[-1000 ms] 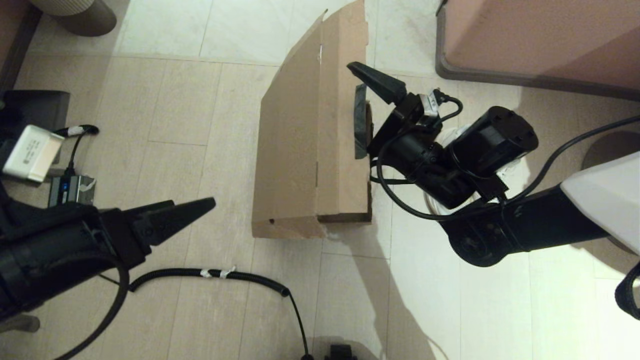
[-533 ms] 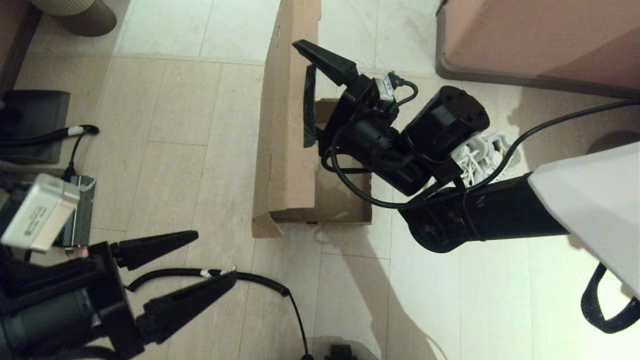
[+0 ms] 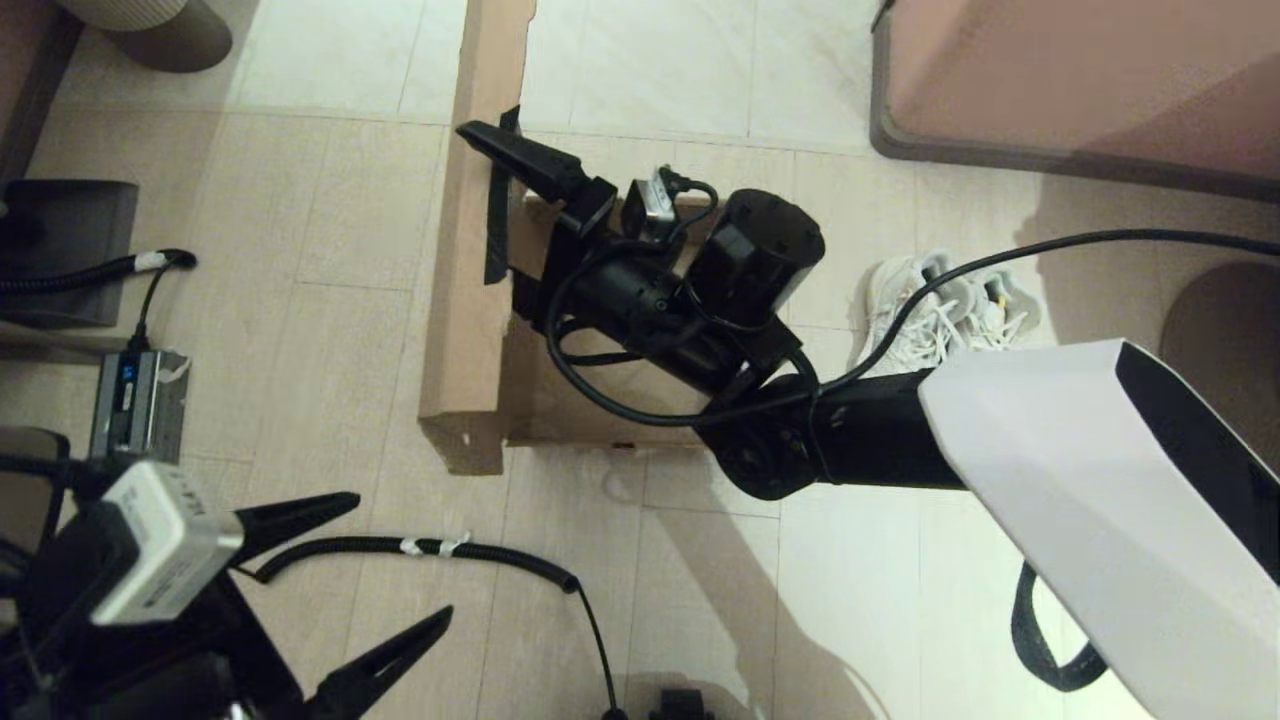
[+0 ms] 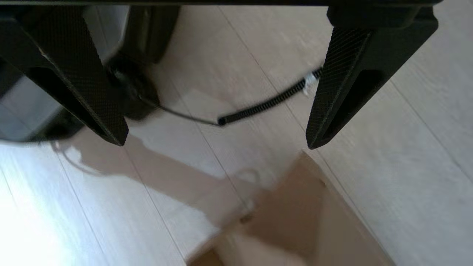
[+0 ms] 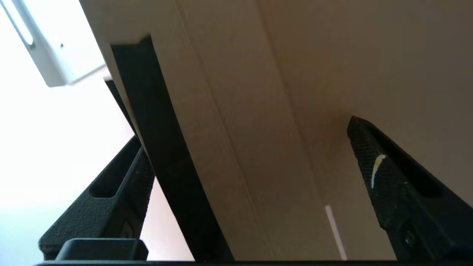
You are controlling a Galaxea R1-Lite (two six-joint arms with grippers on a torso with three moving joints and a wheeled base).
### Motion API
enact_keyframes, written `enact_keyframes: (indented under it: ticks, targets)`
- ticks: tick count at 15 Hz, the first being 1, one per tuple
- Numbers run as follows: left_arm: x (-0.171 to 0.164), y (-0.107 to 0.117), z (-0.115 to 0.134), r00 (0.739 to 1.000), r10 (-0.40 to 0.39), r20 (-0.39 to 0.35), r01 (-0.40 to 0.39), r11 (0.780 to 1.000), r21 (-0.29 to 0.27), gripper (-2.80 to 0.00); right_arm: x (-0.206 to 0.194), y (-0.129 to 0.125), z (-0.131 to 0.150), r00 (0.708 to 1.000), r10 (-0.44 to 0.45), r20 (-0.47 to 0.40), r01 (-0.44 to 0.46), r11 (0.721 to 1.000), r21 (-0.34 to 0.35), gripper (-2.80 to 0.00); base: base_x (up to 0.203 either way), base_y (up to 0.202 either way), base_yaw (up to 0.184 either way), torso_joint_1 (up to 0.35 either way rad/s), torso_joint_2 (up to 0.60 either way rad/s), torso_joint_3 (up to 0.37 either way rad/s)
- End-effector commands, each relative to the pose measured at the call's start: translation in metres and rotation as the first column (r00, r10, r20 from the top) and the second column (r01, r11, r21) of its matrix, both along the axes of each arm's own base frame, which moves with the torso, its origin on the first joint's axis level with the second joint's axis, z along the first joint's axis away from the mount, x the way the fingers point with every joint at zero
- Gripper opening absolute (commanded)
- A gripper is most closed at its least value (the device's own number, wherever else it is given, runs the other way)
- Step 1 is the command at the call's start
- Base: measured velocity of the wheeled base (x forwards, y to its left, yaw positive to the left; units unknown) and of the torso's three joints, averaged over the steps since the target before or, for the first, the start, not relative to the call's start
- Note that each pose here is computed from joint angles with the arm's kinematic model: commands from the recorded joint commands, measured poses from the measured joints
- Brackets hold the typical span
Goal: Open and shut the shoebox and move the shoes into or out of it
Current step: Open the shoe box
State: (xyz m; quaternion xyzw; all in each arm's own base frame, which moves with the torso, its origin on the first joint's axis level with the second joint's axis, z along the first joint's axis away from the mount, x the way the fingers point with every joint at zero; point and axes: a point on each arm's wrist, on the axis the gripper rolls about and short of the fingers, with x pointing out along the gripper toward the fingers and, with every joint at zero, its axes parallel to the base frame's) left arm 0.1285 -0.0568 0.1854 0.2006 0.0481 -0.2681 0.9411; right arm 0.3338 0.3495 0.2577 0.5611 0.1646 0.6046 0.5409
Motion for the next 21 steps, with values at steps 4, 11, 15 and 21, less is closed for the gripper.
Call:
enact_keyframes:
  ticks: [4, 11, 15, 21]
  targets:
    - [-0.001, -0.011, 0.011, 0.969, -0.243, -0.031, 0.236, 0.959, -0.154, 0.00, -0.001, 0.029, -0.029, 0.995, 0.102, -0.005, -0.102, 0.993, -0.066, 0.00, 0.000, 0.000, 0.000, 0.000, 0.00, 0.000]
    - [0.026, -0.032, 0.010, 0.969, -0.214, -0.123, 0.172, 0.942, -0.288, 0.00, -0.002, 0.035, -0.038, 0.995, 0.097, 0.007, -0.096, 0.992, -0.084, 0.00, 0.000, 0.000, 0.000, 0.000, 0.00, 0.000]
    - [0.074, -0.052, -0.011, 0.992, -0.119, -0.036, 0.102, 0.947, -0.303, 0.00, -0.002, 0.035, -0.037, 0.995, 0.096, 0.009, -0.095, 0.992, -0.083, 0.00, 0.000, 0.000, 0.000, 0.000, 0.00, 0.000]
    - [0.098, -0.034, 0.001, 0.967, 0.037, 0.251, 0.045, 0.948, -0.315, 0.00, 0.003, 0.022, -0.022, 0.998, 0.060, 0.036, -0.058, 0.996, -0.064, 0.00, 0.000, 0.000, 0.000, 0.000, 0.00, 0.000]
